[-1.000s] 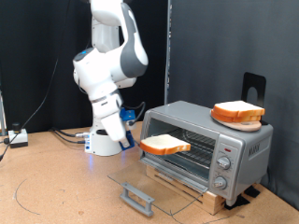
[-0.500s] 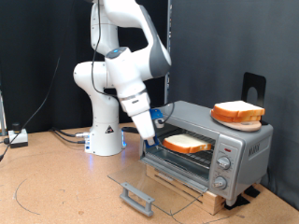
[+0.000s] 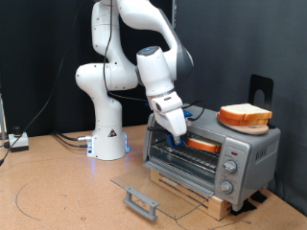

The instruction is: Make a piece of toast with the oven

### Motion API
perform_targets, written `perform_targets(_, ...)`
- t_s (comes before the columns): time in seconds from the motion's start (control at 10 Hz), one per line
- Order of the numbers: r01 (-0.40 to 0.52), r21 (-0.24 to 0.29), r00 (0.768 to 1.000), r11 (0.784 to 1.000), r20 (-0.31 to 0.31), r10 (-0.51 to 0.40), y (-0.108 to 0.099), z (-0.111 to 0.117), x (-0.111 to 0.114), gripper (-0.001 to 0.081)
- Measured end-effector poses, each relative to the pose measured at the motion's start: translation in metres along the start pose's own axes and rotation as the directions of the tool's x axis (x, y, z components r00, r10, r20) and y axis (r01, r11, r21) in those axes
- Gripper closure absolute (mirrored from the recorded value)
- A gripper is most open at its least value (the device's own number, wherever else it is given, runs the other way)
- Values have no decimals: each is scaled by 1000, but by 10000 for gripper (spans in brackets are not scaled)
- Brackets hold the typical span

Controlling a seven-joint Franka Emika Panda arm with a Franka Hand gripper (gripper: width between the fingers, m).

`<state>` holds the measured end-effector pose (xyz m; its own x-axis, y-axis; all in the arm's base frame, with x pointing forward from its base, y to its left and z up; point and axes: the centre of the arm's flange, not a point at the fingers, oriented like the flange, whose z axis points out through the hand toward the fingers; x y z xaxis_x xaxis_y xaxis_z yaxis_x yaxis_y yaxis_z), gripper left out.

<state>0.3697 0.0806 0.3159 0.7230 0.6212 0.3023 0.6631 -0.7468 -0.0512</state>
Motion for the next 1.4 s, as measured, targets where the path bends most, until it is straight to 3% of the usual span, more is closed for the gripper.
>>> perform_targets(0.3,100,-37,995,994,14,-100,-16,-11,8,410)
perform_targets(0.6,103,-77,994,992,44,-100,-30,-20,9,410)
perform_targets(0.9,106,-102,986,989,143,-91,-36,-22,7,410)
perform_targets(1.2,142,-144,970,979,218,-109,-33,-19,4,410)
perform_targets(1.4,130,-191,970,973,228,-85,-18,-20,-1,410)
